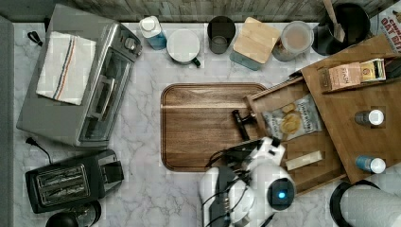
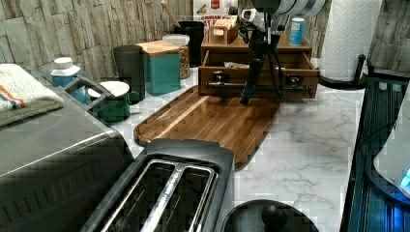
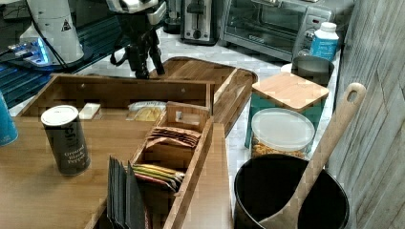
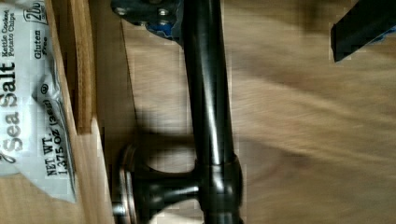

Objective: Open the drawer.

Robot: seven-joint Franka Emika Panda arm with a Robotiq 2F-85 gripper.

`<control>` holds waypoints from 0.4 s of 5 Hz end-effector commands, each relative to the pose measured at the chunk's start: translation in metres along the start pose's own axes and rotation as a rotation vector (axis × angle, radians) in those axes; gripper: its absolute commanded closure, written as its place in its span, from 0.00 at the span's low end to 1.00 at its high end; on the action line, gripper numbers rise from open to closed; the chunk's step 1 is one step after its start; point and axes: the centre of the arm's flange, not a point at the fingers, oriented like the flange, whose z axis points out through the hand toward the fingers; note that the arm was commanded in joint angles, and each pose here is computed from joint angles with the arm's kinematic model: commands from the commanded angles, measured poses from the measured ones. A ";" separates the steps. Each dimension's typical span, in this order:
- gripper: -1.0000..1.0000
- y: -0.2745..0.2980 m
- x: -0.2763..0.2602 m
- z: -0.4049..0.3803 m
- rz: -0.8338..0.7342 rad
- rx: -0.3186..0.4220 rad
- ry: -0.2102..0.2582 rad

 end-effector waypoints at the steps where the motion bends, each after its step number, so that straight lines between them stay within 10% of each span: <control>1: 0.00 -0.150 -0.044 0.021 -0.152 0.058 -0.128; 2: 0.00 -0.150 -0.044 0.021 -0.152 0.058 -0.128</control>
